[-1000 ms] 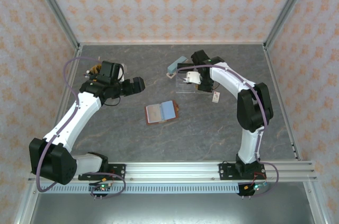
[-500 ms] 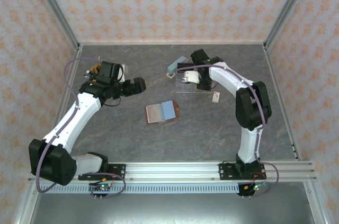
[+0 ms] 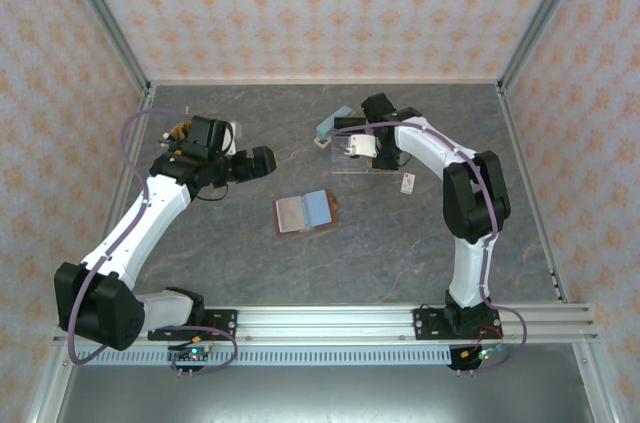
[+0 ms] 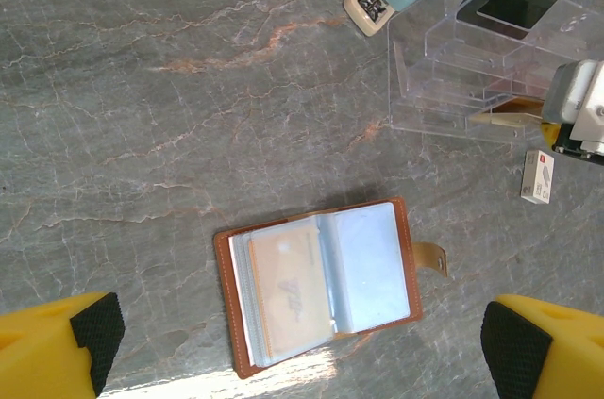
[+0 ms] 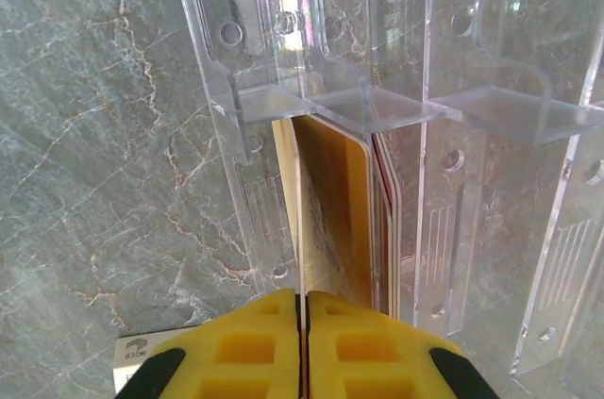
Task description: Take the credit cards out of the card holder
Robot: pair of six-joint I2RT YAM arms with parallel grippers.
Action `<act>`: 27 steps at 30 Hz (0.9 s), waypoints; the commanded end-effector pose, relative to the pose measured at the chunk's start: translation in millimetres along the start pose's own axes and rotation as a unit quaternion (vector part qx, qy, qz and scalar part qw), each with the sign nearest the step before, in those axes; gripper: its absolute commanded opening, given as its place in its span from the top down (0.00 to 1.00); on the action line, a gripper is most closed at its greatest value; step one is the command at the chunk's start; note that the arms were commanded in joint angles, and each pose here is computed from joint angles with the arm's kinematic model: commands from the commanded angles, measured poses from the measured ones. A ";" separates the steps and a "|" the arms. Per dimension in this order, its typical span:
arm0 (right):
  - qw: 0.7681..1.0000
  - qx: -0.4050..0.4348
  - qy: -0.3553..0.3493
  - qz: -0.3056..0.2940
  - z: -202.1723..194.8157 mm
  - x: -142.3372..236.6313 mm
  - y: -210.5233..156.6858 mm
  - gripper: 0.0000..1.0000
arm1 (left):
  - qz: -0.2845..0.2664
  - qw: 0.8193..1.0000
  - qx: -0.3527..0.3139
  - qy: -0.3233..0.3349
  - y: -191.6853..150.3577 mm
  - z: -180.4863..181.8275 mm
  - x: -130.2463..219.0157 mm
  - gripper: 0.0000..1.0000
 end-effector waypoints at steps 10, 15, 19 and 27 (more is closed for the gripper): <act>1.000 -0.003 -0.030 0.001 -11.4 1.5 -3.9 0.84 | 0.008 1.000 -0.008 -0.001 -1.5 4.0 -3.3 0.00; 1.000 -0.001 -0.027 0.007 -9.8 2.2 -6.8 0.82 | 0.008 1.000 -0.007 -0.001 -1.9 4.3 -3.9 0.00; 1.000 -0.002 -0.022 0.008 -7.9 1.1 -7.1 0.81 | 0.007 1.000 -0.008 -0.003 -1.8 3.9 -3.0 0.00; 0.999 -0.010 -0.031 -0.002 -10.0 6.6 -7.5 0.80 | 0.007 1.000 -0.008 -0.003 -1.7 3.5 -2.8 0.00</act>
Point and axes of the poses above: each hand's point on the last joint's axis, 136 mm out from that joint toward the fingers, its own x axis back along the fingers, its own z axis along the line the jaws close on, y = z × x, the point moved 8 cm from there along x, back along the fingers, and after that the axes turned 3 degrees about x, right-handed, at the moved point
